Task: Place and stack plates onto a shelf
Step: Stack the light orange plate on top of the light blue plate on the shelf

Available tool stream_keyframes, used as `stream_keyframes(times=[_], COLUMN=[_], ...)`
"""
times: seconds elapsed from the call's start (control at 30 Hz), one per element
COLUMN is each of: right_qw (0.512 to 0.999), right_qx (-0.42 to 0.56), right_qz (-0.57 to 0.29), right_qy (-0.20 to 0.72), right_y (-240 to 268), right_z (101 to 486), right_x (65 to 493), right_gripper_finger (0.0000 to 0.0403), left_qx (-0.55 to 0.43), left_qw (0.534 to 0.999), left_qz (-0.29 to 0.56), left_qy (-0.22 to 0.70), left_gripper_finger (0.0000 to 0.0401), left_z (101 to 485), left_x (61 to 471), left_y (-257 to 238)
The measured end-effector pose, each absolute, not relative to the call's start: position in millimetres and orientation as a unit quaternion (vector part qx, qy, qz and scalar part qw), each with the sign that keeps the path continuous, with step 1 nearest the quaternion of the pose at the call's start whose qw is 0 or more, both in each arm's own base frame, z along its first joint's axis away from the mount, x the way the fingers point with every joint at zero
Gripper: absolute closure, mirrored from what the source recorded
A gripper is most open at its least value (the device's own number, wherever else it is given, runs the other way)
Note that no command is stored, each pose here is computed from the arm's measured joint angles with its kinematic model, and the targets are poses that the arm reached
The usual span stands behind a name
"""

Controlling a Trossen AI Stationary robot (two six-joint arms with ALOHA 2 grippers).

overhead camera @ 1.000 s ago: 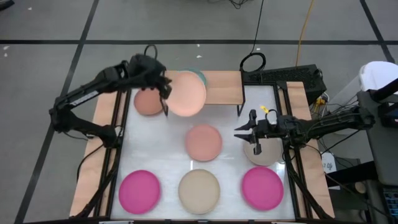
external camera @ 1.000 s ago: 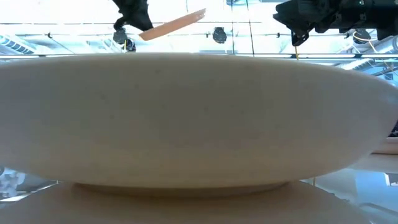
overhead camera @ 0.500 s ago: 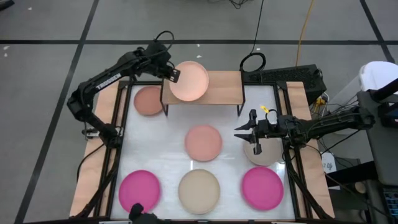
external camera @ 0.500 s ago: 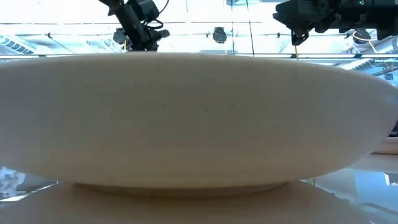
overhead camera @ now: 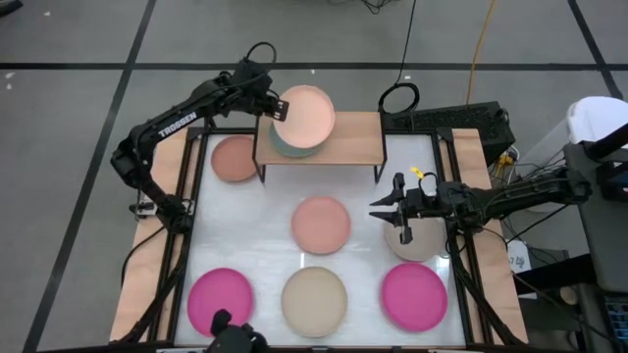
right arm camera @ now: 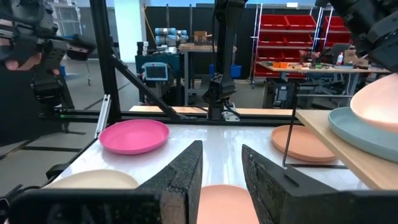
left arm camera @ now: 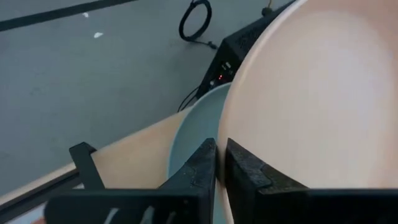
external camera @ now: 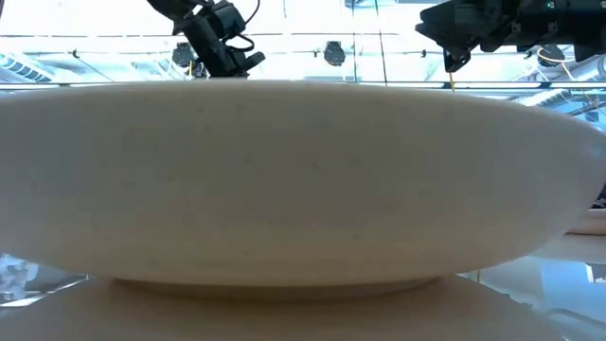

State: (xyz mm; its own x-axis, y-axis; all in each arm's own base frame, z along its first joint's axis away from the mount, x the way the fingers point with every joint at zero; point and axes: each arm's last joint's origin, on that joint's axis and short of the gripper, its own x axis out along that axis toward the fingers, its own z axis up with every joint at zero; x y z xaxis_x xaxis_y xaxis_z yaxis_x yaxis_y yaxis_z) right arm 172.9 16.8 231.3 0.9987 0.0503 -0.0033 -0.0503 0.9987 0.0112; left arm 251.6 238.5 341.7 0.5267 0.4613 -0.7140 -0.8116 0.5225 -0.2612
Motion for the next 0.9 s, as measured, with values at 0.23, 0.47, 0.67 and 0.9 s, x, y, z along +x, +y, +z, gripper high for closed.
stream_keyframes(times=[0.23, 0.47, 0.67, 0.9], right_qw=[1.0, 1.0, 1.0, 1.0], right_qx=[0.007, 0.007, 0.007, 0.004], right_qz=[0.025, 0.025, 0.025, 0.024], right_qy=[0.01, 0.01, 0.01, 0.01], right_y=[16.8, 16.8, 16.8, 16.7], right_z=[229.7, 229.7, 229.7, 229.7], right_x=[172.9, 172.9, 172.9, 172.9], right_gripper_finger=[0.0305, 0.0305, 0.0305, 0.0305], left_qx=[-0.313, -0.303, -0.288, -0.209], left_qw=[0.811, 0.814, 0.836, 0.9], left_qz=[0.376, 0.37, 0.334, 0.242], left_qy=[0.322, 0.329, 0.326, 0.295], left_gripper_finger=[0.0335, 0.0329, 0.0329, 0.0329], left_z=[337.3, 337.2, 339.1, 347.9], left_x=[248.2, 248.0, 254.5, 289.5], left_y=[235.2, 235.1, 230.8, 204.3])
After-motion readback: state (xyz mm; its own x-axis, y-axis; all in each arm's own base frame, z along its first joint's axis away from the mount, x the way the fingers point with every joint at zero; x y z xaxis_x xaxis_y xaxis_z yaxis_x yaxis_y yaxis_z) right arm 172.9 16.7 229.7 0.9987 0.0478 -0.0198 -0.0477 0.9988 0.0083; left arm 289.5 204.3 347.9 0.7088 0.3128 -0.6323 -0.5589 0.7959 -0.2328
